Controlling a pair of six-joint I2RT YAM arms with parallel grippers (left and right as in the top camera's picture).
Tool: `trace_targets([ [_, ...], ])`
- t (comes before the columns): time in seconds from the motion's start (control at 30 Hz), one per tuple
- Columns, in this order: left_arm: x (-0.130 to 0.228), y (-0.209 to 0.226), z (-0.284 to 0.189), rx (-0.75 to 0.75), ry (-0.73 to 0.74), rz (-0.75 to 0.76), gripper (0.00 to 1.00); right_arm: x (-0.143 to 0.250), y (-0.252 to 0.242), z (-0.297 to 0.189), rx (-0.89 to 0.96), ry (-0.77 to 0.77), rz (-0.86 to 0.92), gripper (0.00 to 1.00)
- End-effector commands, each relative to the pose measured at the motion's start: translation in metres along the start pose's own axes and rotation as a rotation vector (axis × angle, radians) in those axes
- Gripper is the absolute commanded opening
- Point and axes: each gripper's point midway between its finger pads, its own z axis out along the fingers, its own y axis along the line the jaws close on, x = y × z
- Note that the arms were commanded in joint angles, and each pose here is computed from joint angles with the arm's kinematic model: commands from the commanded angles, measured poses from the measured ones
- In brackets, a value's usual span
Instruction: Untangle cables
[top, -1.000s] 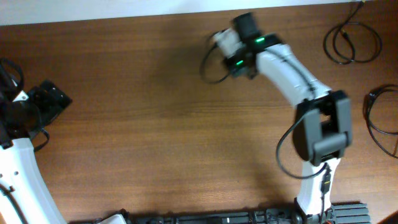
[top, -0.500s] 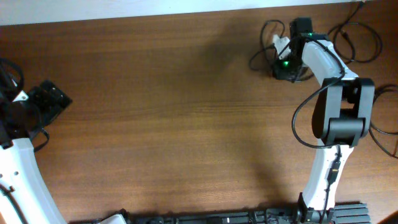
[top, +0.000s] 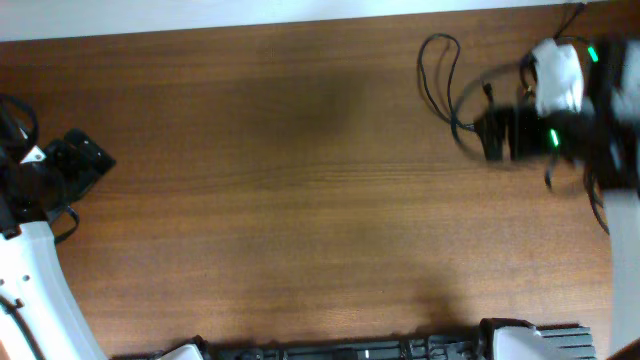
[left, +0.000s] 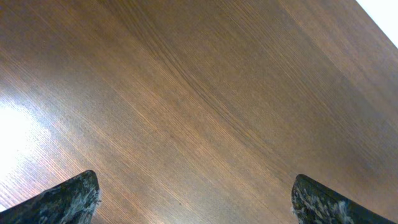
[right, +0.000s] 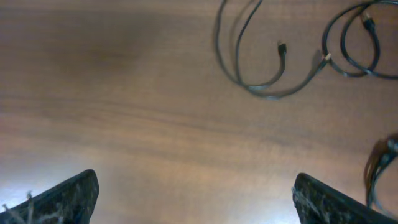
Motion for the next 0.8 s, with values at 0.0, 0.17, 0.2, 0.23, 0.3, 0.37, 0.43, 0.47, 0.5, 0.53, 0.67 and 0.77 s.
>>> trace_targets([
  [0.0, -0.003, 0.001, -0.006, 0.001, -0.024, -0.016, 0.99, 0.047, 0.019, -0.054, -0.004, -0.076, 0.054, 0.99],
  [0.17, -0.003, 0.001, -0.006, 0.001, -0.024, -0.016, 0.99, 0.123, 0.035, -0.112, 0.037, -0.112, 0.036, 0.99],
  [0.2, -0.003, 0.001, -0.006, 0.001, -0.024, -0.016, 0.99, 0.134, 0.033, -0.118, 0.064, -0.118, 0.036, 0.99],
  [0.23, -0.003, 0.001, -0.006, 0.001, -0.024, -0.016, 0.99, 0.145, 0.031, -0.128, 0.098, -0.152, 0.031, 0.99],
  [0.3, -0.003, 0.001, -0.006, 0.001, -0.024, -0.016, 0.99, 0.156, 0.036, -0.145, 0.106, -0.254, 0.01, 0.98],
  [0.37, -0.003, 0.001, -0.006, 0.001, -0.024, -0.016, 0.99, 0.157, 0.039, -0.155, 0.127, -0.415, -0.067, 0.99],
  [0.43, -0.003, 0.001, -0.006, 0.001, -0.024, -0.016, 0.99, 0.145, 0.037, -0.153, 0.144, -0.57, -0.102, 0.99],
  [0.47, -0.003, 0.001, -0.006, 0.001, -0.024, -0.016, 0.99, 0.139, 0.036, -0.148, 0.148, -0.65, -0.119, 0.99],
  [0.5, -0.003, 0.001, -0.006, 0.001, -0.024, -0.016, 0.99, 0.13, 0.036, -0.134, 0.131, -0.737, -0.145, 0.99],
  [0.53, -0.003, 0.001, -0.006, 0.001, -0.024, -0.016, 0.99, 0.122, 0.033, -0.113, 0.121, -0.797, -0.164, 0.98],
  [0.67, -0.003, 0.001, -0.006, 0.001, -0.024, -0.016, 0.99, 0.093, 0.013, -0.017, 0.086, -0.916, -0.174, 0.98],
  [0.77, -0.003, 0.001, -0.006, 0.001, -0.024, -0.016, 0.99, 0.091, 0.003, 0.023, 0.085, -0.985, -0.163, 0.98],
])
